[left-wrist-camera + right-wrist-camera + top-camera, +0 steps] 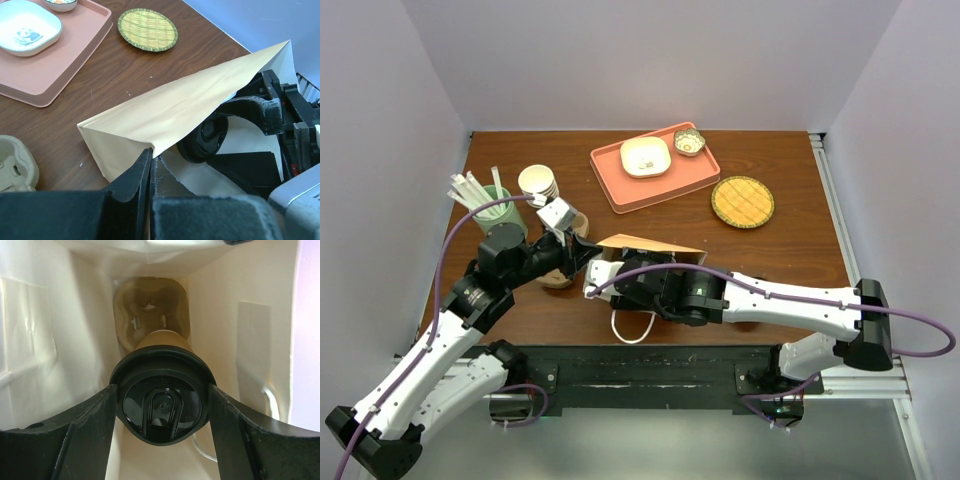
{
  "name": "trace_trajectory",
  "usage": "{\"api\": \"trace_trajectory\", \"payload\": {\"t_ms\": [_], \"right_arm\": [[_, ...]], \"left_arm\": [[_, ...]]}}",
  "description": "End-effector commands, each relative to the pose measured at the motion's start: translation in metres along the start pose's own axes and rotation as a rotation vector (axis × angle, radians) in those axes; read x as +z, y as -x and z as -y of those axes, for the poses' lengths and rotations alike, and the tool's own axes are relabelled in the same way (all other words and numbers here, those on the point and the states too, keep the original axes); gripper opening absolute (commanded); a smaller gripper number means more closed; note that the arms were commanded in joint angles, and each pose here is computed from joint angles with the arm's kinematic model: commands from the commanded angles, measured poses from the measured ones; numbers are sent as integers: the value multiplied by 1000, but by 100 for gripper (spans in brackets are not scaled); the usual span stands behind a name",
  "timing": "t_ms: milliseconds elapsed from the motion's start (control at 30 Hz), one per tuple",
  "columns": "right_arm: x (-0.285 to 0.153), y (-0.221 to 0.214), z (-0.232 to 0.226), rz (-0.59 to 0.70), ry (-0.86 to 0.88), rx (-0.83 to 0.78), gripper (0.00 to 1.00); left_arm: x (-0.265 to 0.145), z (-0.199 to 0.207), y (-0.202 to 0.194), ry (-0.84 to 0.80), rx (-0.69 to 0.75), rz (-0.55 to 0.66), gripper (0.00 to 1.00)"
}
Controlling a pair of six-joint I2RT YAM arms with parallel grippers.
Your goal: Pack the takeout coffee
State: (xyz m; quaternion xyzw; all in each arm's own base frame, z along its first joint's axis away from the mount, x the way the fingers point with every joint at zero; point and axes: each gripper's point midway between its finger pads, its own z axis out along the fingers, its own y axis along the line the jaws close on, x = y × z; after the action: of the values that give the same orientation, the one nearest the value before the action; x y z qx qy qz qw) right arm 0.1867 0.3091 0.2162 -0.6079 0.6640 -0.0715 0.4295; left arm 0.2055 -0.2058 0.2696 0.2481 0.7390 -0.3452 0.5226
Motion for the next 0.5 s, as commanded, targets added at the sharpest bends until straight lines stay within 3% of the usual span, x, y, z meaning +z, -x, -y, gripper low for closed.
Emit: {"api": "trace_trajectory", "payload": {"t_ms": [0,467], "right_arm": [[2,0,9,0,-53,-31,53],[28,-30,-9,-62,-39,9,52]], "left_arm": [[-2,9,-1,-40,-18,8,2],[-3,10,0,-40,-12,-7,2]]}}
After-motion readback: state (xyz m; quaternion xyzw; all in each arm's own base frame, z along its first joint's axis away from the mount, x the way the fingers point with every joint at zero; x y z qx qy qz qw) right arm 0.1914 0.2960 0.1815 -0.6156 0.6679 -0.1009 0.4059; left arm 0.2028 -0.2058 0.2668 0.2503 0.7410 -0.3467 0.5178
